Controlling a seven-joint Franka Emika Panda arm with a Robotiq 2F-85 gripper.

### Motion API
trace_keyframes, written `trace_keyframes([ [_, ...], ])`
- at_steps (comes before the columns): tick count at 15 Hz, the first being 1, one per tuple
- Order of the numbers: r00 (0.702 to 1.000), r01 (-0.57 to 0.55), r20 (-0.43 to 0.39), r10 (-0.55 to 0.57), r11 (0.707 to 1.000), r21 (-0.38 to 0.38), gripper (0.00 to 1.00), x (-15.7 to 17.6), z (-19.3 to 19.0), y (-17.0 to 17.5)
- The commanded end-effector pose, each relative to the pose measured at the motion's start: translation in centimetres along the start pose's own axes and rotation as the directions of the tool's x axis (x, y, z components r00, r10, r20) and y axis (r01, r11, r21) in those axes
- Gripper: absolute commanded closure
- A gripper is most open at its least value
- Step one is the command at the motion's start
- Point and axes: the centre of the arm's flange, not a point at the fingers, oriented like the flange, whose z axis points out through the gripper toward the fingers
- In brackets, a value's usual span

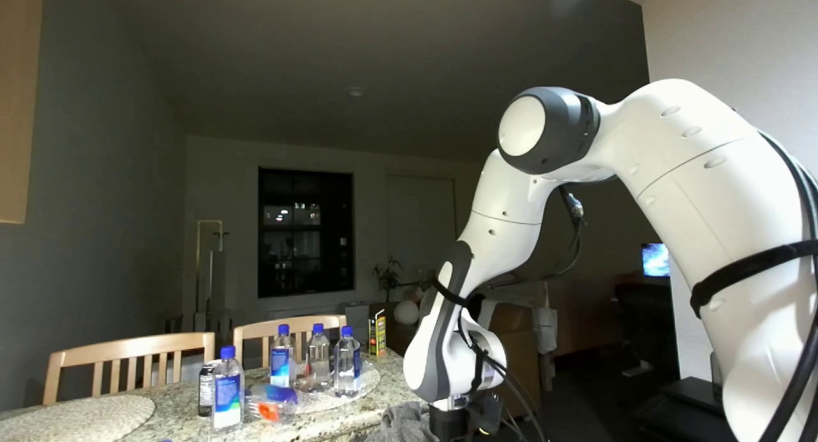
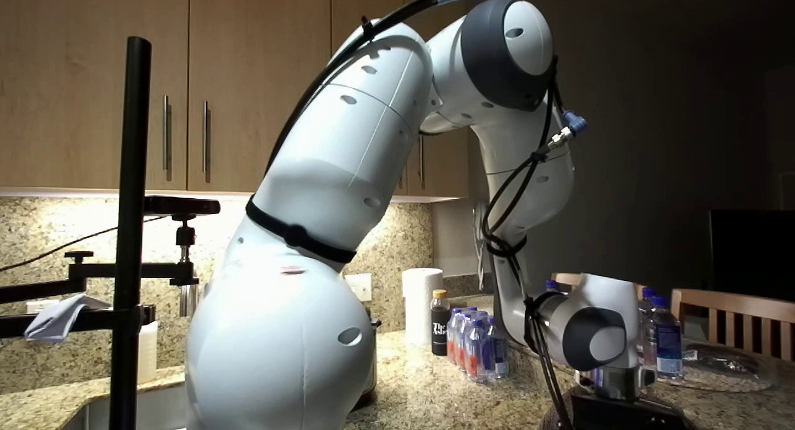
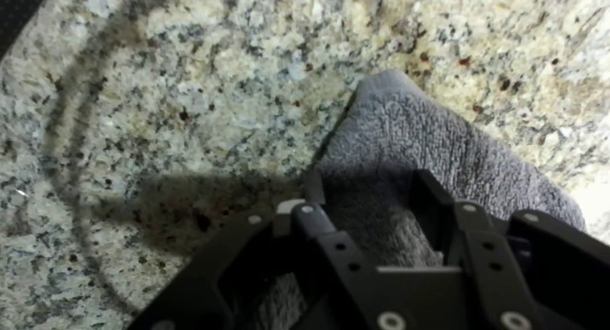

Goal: Pick up the grey cloth and put it on the counter

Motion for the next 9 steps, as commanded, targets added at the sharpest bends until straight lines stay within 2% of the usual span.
trace_keyframes([
  [1,1.000,-0.008,0.003,0.008,1.000,-0.002,0.78,-0.58,0.20,0.19],
  [3,1.000,-0.014,0.006,0.014,1.000,0.003,0.89,-0.75,0.24,0.10],
  [6,1.000,-0.021,0.017,0.020,1.000,0.016,0.95,-1.05,0.12,-0.31],
  [9,1.000,-0.021,0.007,0.021,0.999,0.024,0.91,-1.07,-0.37,-0.71],
])
